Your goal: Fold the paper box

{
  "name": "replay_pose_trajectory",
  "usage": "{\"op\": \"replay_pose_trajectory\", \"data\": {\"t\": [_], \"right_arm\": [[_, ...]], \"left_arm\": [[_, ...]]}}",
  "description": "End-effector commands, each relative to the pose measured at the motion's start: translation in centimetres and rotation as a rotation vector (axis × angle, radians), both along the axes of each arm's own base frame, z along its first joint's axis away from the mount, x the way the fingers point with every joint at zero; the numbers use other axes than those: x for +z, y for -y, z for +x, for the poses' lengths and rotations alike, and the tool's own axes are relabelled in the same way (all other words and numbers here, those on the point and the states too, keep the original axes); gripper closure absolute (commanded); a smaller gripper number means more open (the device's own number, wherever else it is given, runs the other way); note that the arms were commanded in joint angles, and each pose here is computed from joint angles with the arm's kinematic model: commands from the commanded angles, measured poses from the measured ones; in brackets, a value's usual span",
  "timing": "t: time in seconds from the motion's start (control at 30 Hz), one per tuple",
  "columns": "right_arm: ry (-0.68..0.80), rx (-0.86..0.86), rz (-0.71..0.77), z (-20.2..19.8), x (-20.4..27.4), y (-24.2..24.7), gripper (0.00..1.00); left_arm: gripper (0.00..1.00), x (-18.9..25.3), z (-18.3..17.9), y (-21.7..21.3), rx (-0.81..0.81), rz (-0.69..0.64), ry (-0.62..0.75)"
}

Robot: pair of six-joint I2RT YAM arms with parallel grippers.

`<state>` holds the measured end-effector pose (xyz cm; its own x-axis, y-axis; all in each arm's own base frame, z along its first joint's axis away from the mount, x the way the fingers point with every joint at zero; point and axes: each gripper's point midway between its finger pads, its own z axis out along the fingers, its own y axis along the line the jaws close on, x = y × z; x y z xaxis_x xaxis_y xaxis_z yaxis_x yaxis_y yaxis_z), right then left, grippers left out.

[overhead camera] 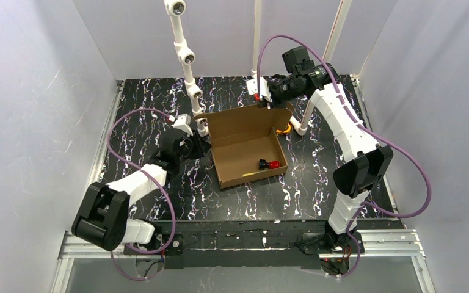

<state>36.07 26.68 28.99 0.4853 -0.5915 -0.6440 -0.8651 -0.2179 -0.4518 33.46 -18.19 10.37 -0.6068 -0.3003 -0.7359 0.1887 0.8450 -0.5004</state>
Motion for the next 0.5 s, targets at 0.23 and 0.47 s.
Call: {"op": "replay_pose_trajectory", "data": {"t": [0.23, 0.47], "right_arm": [[-0.064, 0.057, -0.001, -3.1, -0.5, -0.7, 0.94], [-0.067, 0.063, -0.037, -4.3, -1.7, 0.4, 0.94]], "left_arm": [[0.77, 0.9, 0.3, 1.2, -0.012, -0.094, 0.004], [0.73, 2.2, -3.8, -1.7, 0.059, -0.114, 0.059]]}}
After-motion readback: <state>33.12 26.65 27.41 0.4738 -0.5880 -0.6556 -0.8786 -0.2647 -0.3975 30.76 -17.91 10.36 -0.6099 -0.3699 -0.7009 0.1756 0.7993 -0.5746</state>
